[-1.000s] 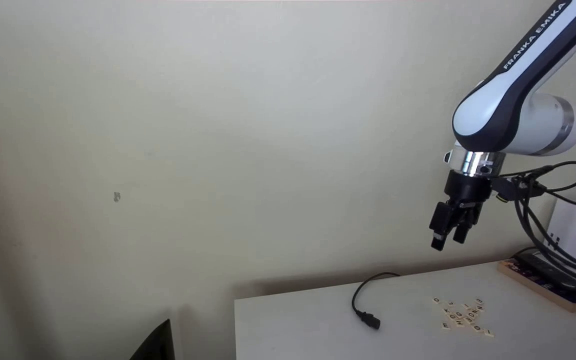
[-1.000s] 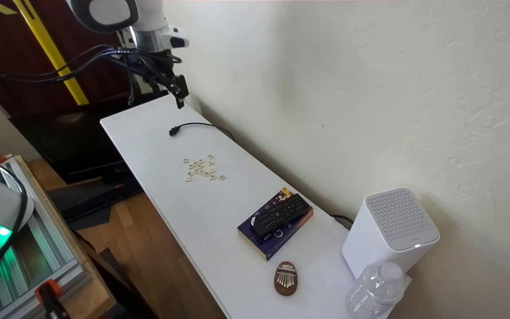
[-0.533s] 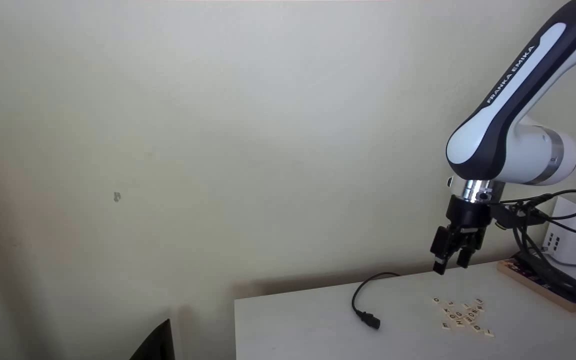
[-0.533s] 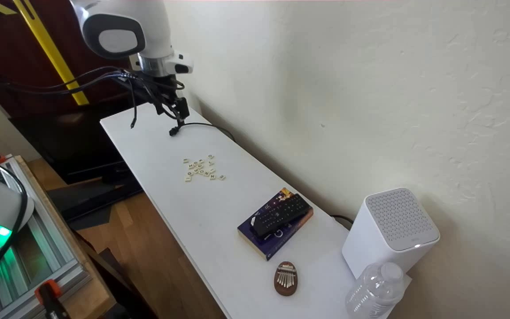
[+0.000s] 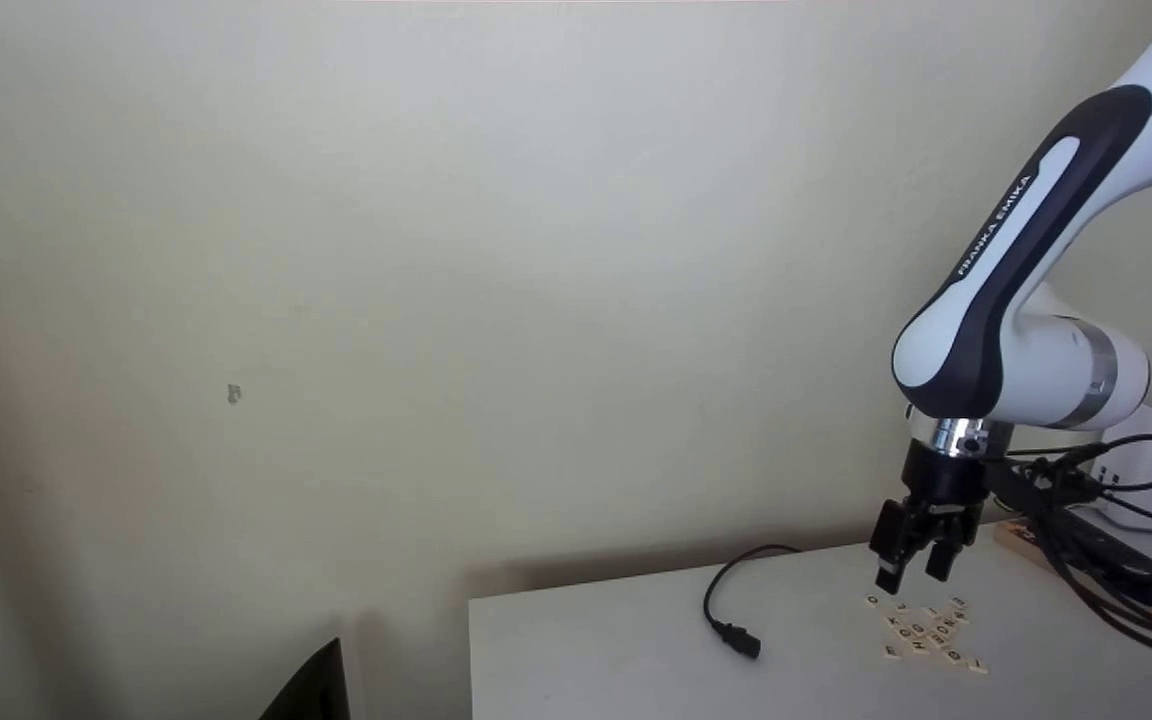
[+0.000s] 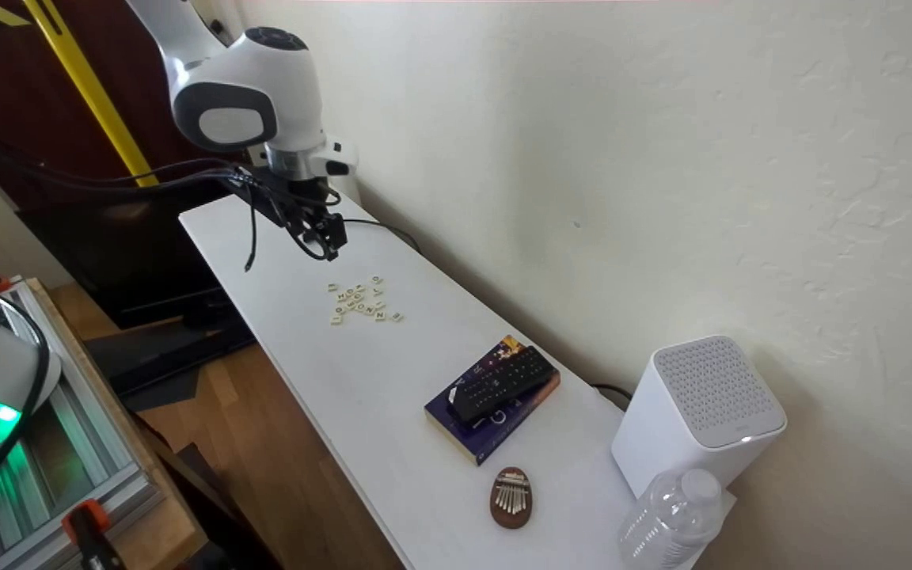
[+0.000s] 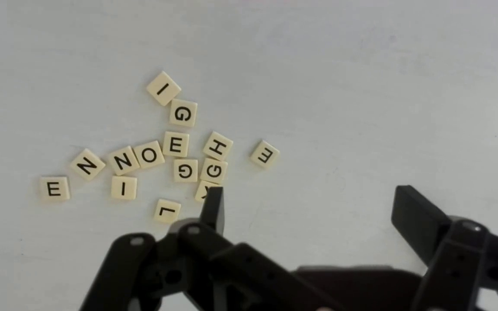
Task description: Align 3 letters in a straight line
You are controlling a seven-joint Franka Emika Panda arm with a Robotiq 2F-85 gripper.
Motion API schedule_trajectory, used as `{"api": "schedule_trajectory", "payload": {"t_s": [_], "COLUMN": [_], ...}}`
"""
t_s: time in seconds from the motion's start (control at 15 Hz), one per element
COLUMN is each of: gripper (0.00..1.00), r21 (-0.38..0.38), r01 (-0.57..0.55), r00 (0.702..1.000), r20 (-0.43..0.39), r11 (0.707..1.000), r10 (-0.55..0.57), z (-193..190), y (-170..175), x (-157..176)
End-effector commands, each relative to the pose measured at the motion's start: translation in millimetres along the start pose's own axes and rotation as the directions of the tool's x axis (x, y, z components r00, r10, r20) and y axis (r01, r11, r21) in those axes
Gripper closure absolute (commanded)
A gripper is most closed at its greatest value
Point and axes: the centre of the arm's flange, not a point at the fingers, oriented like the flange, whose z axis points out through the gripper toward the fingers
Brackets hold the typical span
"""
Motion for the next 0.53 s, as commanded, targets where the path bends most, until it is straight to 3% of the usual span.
{"api": "schedule_trajectory", "payload": {"t_s": [0.0,0.2,0.47], "gripper": [0.00,0.00,0.00], "r21": [-0.015,-0.021,-0.018], "r01": [-0.025,-0.043,-0.033], "r00": [0.999,0.997,0.999], "r20": [-0.030,-0.059,-0.036], "r11": [1.000,0.999,0.999], "r10": [0.024,0.041,0.032], "z": [28.7,40.6,36.9], "y": [11.9,15.8,14.3], "x": [12.5,17.0,11.7]}}
